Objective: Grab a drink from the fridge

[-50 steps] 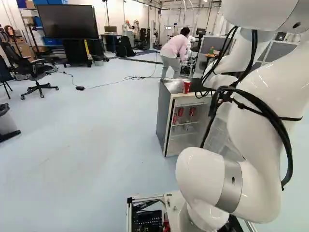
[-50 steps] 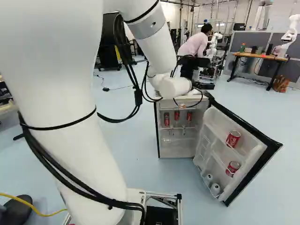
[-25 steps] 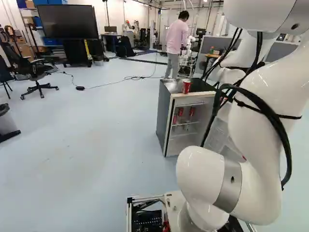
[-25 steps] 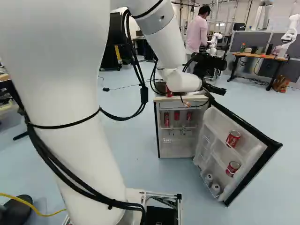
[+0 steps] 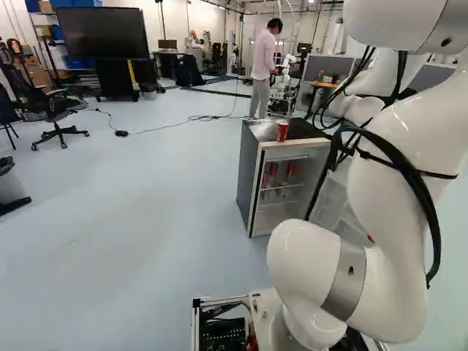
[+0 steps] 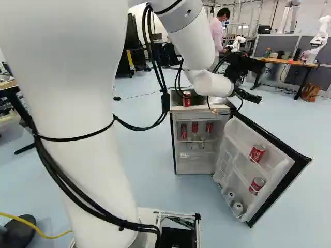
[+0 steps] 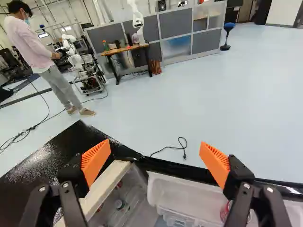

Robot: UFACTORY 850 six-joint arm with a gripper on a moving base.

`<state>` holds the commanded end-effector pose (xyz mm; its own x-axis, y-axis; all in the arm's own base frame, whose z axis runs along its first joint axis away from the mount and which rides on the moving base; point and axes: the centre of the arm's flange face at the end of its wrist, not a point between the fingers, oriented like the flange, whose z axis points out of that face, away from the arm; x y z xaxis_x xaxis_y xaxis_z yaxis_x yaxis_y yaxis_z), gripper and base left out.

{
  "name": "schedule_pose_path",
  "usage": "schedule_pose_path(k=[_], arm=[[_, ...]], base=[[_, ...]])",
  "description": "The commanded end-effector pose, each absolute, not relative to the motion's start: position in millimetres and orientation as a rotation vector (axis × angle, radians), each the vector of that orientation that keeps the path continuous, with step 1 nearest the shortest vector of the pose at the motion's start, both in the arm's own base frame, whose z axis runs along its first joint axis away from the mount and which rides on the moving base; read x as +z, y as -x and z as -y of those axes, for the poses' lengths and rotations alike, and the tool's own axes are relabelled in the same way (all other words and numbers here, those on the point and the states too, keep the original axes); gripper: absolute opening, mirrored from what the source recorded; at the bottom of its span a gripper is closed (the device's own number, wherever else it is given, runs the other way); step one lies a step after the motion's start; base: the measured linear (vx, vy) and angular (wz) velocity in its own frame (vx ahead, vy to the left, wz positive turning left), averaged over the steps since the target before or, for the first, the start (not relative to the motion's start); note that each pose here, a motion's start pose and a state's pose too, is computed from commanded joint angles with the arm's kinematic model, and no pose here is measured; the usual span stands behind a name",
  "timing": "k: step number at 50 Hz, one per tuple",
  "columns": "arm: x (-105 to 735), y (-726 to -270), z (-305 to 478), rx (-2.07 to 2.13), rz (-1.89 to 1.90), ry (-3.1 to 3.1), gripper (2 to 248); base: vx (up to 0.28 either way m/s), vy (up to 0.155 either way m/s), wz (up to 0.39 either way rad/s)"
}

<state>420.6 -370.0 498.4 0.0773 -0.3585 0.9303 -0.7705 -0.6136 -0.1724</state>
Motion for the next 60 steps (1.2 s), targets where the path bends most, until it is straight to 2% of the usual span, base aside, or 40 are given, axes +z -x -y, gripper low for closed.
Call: schedule_pose_path(k=[60], arm=[[502, -399, 469, 1.432, 1.177, -1.968, 247]], base=[[0.0, 0.0, 0.0]])
